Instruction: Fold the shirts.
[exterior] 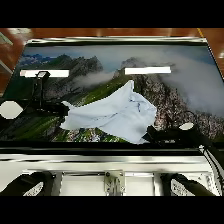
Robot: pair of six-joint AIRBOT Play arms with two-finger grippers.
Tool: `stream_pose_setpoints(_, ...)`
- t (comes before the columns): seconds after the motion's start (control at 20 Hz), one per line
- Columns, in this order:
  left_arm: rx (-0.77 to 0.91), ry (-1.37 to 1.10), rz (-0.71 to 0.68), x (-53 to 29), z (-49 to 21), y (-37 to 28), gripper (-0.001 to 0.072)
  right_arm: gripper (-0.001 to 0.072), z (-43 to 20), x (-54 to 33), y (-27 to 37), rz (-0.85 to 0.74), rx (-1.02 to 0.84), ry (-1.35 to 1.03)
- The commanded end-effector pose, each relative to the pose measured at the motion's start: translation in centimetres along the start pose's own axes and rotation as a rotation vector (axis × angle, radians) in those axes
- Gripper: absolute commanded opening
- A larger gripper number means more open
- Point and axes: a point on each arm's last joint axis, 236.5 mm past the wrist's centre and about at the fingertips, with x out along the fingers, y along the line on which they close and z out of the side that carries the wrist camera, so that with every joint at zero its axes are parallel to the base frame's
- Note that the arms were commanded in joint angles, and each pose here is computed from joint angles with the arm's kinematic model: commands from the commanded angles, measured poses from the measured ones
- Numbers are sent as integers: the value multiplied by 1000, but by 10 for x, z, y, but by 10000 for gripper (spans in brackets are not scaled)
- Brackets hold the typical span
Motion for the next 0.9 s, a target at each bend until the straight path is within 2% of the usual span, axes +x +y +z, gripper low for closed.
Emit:
stream_pose_setpoints(0.0, 45, -43, 55, -15, 17, 9, 38, 59, 29, -36, 63, 99, -262, -102)
stream_pose_setpoints(0.15, 149, -228, 183, -91, 82, 17, 38, 59, 61, -142, 156, 102, -601, -402)
stream_pose_setpoints(0.3, 205, -545, 287, -228, 150, 5, 38, 59, 53, -315, 264, 42, -904, -925)
stream_pose_setpoints(0.4, 166, -819, 255, -337, 174, -22, 38, 58, 11, -439, 308, -6, -942, -1290)
stream_pose_setpoints(0.5, 148, -1056, 215, -434, 172, -45, 38, 59, -38, -521, 321, -81, -952, -1527)
stream_pose_setpoints(0.65, 144, -1240, 182, -516, 138, -61, 38, 59, -83, -571, 311, -158, -902, -1664)
stream_pose_setpoints(0.85, 115, -1177, 185, -514, 101, -55, 38, 59, -83, -537, 279, -218, -826, -1483)
